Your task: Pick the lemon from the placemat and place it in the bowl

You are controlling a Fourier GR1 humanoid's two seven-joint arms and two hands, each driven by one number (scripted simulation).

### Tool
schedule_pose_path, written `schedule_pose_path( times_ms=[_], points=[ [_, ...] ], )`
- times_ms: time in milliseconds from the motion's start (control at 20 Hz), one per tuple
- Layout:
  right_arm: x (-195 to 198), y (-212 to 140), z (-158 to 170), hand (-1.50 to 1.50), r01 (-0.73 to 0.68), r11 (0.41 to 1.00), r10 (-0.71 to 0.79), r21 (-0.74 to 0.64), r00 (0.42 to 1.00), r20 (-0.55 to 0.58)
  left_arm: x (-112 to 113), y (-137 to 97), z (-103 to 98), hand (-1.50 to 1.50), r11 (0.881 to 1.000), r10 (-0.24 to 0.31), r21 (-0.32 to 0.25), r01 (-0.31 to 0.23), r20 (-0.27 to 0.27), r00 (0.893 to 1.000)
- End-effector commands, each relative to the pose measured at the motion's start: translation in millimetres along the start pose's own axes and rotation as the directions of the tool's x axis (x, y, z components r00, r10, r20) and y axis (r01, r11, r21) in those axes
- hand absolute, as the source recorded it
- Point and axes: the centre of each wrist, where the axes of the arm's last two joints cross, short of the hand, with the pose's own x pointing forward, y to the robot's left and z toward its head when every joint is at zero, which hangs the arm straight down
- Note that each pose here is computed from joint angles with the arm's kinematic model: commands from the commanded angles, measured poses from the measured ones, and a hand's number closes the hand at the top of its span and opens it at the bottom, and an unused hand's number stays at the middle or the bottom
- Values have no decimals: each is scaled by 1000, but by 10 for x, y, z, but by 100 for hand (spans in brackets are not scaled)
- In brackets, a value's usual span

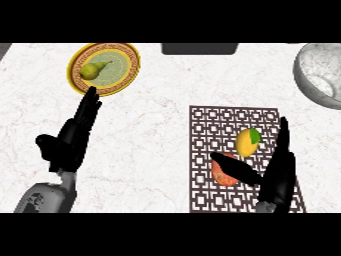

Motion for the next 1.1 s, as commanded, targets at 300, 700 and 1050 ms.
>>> schedule_pose_path(
  times_ms=[300, 700, 1050],
  points=[
    [-285, 162, -290, -150, 66, 998, -66, -16, 997, -37, 93, 109, -35, 0, 1000, -8, -2, 8, 6, 1000],
    [-601, 268, -354, -150, -63, 997, 59, -42, 994, -96, 90, 24, -152, 0, 1000, 5, -11, -5, -4, 1000],
    [-591, 424, -564, -150, -144, 989, 142, -5, 980, -137, 20, -101, 0, 0, 1000, 13, -4, -13, 13, 1000]
  ],
)
